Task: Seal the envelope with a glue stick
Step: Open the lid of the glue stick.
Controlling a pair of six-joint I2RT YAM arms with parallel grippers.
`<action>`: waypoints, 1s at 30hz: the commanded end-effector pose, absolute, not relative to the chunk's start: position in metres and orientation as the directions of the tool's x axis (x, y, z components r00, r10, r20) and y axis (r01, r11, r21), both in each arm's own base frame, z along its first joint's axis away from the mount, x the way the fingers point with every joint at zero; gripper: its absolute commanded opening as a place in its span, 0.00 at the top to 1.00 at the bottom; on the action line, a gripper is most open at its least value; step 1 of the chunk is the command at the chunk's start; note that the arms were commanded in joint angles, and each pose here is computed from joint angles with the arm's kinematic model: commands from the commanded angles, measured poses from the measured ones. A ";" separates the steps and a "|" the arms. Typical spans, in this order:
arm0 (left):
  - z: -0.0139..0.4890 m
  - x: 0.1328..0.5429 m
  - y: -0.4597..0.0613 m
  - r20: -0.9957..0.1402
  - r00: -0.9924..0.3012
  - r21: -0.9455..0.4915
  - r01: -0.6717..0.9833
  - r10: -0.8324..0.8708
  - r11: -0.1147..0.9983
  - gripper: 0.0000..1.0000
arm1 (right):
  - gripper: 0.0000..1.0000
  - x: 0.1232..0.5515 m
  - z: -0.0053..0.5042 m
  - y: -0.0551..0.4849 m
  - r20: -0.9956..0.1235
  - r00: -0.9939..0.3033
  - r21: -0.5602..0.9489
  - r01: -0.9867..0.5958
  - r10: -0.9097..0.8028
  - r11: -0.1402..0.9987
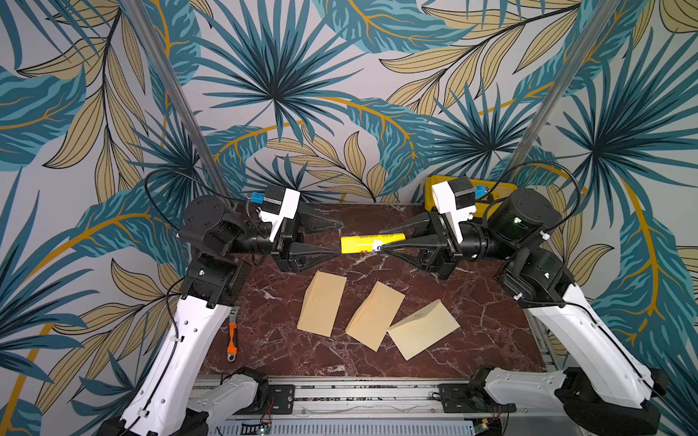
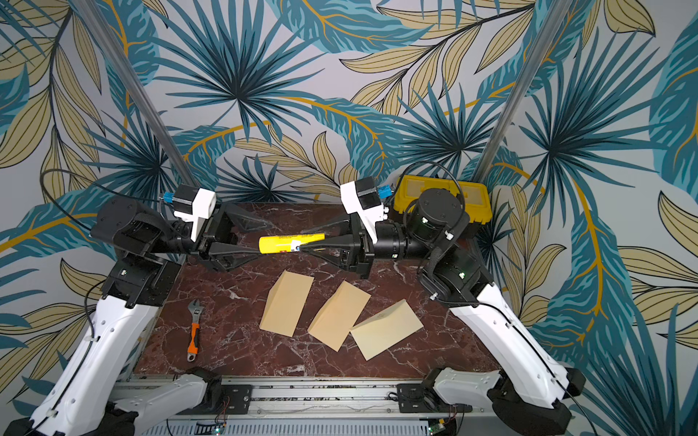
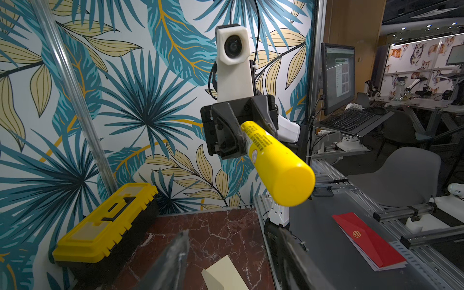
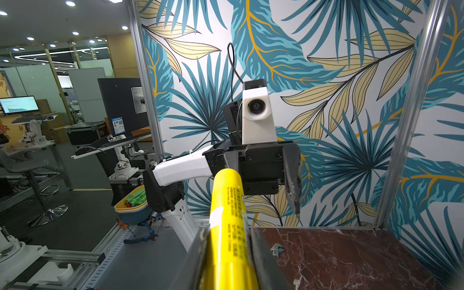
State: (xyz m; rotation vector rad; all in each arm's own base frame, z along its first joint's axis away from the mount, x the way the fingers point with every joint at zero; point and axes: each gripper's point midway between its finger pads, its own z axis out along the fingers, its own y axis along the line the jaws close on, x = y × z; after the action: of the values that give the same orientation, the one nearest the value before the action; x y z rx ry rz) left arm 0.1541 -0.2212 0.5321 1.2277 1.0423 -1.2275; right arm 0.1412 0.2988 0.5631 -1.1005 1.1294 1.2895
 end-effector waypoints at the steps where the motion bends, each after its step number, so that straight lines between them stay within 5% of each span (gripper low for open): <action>1: 0.538 0.146 -0.219 -0.986 0.118 0.127 0.989 -0.118 -0.070 0.41 | 1.00 0.156 0.567 0.296 -0.988 -0.007 0.021 -0.996 0.154 0.092; 11: 0.546 0.157 -0.221 -0.987 0.082 0.089 0.995 -0.141 -0.040 0.42 | 1.00 0.177 0.552 0.306 -0.988 -0.050 0.070 -0.989 0.144 0.133; 24: 0.545 0.160 -0.222 -0.988 0.066 0.071 0.997 -0.140 -0.036 0.58 | 1.00 0.177 0.548 0.309 -0.988 -0.072 0.088 -0.989 0.136 0.115; 30: 0.546 0.161 -0.222 -0.989 0.057 0.063 0.997 -0.138 -0.037 0.54 | 1.00 0.176 0.547 0.310 -0.988 -0.078 0.093 -0.990 0.132 0.108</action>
State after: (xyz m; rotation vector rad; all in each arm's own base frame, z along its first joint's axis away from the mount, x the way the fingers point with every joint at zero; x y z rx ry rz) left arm 0.1633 -0.2225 0.5392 1.1683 1.0571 -1.2650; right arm 0.1746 0.3075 0.5455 -0.9900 1.2462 1.2296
